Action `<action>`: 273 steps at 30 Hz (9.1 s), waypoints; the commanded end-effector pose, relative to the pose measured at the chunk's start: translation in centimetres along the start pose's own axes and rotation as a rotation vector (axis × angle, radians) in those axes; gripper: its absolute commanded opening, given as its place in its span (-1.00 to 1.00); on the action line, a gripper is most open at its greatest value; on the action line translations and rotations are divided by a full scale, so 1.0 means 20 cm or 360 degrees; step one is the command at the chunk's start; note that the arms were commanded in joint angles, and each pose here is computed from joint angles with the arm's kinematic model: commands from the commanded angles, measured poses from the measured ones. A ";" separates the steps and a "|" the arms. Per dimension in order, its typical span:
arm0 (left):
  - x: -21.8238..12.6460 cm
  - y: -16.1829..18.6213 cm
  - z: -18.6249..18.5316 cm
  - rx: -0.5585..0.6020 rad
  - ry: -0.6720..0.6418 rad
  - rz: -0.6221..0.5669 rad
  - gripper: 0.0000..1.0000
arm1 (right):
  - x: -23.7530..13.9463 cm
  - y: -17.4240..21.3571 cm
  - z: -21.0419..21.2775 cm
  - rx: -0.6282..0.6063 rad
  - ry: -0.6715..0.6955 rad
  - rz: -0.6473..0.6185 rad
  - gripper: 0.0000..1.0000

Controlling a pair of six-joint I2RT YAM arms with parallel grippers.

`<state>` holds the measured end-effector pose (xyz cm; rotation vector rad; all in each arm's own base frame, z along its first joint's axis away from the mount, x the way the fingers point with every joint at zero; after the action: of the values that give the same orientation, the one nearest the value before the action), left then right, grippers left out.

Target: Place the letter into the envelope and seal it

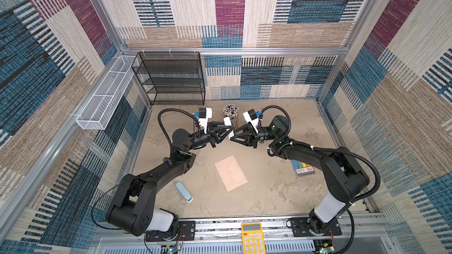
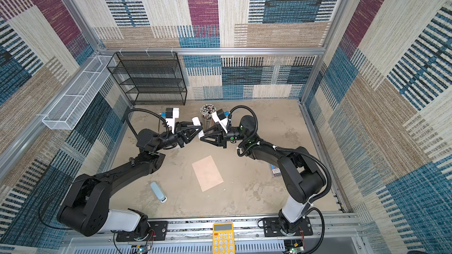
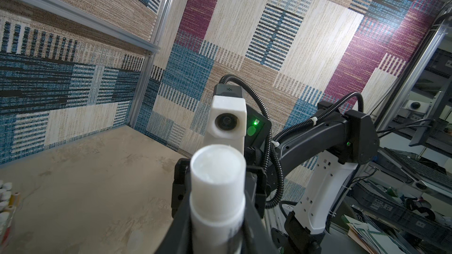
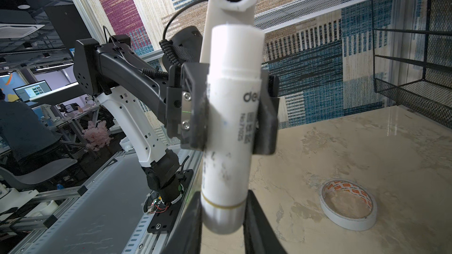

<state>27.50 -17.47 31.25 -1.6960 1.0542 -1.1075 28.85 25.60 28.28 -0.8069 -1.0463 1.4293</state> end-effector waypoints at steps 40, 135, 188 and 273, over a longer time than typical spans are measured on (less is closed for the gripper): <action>-0.12 0.13 -0.16 0.0221 -0.0597 0.0275 -1.00 | 0.14 -0.27 0.44 -0.0372 0.1199 -0.0327 -0.69; 0.03 -0.01 -0.08 0.0150 -0.0084 0.0172 -1.00 | -0.01 -0.09 0.15 -0.0104 0.0013 -0.0055 -0.62; 0.02 0.05 -0.14 0.0342 -0.0686 0.0157 -1.00 | 0.13 -0.03 0.48 -0.0667 0.1337 -0.0414 -0.08; 0.07 0.06 -0.16 0.0342 -0.0240 0.0390 -1.00 | -0.06 -0.19 0.35 -0.0297 0.0473 -0.0228 -0.72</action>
<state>24.03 -19.74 34.41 -1.4423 0.9226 -1.0574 24.21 23.44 31.49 -0.9598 -0.9096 1.2694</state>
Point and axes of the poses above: each gripper's point midway between its finger pads, its own x axis out along the fingers, its own z axis along the line the jaws close on, y = z × x, the point moved 9 cm from there along -x, back along the fingers, and after that the axes turned 6 degrees about x, right-handed, at the moved point
